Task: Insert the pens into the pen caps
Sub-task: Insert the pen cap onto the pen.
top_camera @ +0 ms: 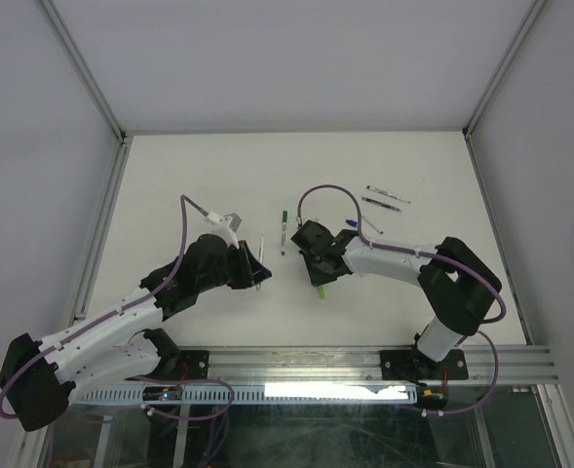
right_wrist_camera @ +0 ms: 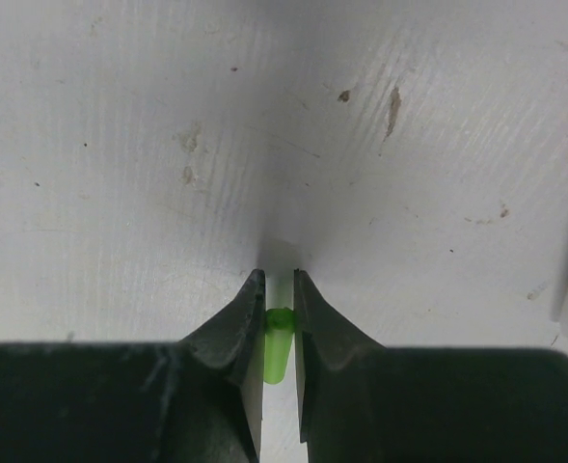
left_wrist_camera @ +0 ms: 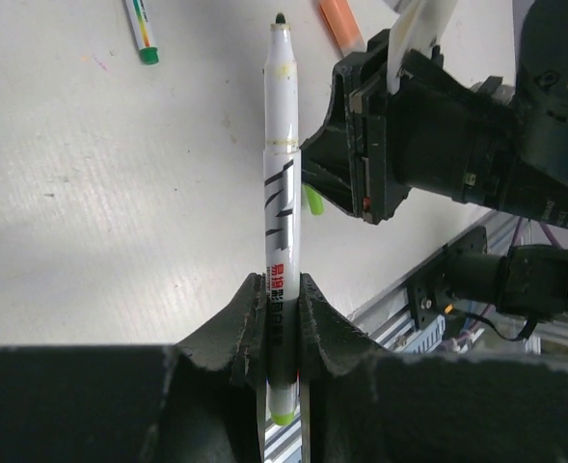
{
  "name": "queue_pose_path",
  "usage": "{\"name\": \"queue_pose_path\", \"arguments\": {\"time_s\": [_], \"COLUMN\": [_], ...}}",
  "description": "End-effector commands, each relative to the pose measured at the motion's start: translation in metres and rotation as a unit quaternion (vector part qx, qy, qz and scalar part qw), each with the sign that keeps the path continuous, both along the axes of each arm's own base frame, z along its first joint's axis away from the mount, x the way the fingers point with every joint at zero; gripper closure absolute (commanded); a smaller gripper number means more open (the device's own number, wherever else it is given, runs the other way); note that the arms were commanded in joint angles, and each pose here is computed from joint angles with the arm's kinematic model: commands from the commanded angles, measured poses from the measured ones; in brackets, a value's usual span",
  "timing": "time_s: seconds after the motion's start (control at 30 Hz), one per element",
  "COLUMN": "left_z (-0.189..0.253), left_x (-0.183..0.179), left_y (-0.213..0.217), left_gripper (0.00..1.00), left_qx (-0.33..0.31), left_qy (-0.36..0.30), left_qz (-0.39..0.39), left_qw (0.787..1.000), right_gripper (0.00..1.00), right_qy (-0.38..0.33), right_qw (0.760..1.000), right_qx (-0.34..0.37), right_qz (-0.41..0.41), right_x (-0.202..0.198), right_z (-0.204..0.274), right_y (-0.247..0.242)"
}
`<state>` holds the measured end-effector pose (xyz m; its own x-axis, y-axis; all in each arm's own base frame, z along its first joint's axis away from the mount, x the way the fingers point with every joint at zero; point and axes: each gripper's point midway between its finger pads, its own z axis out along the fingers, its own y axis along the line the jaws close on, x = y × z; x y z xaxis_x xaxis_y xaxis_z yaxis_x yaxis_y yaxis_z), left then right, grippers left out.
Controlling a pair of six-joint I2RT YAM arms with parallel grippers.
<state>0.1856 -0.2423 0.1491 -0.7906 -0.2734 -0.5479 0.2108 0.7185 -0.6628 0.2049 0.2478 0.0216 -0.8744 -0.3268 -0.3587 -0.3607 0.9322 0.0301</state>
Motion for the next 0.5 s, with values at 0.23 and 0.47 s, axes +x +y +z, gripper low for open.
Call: {"name": "queue_pose_path", "arguments": {"time_s": [0.23, 0.47], "left_z": [0.030, 0.016], "left_x": [-0.009, -0.018], "left_y": [-0.039, -0.072], "left_gripper": [1.00, 1.00], "left_qx": [-0.032, 0.004], "left_qy": [-0.079, -0.083], "left_qz": [-0.153, -0.232], "left_qw": [0.985, 0.969], "right_gripper": [0.95, 0.95], "right_qy": [-0.102, -0.146], "right_qw": [0.977, 0.928], "right_qx": [0.136, 0.261], "right_qz": [-0.125, -0.223], "right_x": [0.027, 0.038], "right_z": [0.073, 0.117], "right_y": [0.002, -0.016]}}
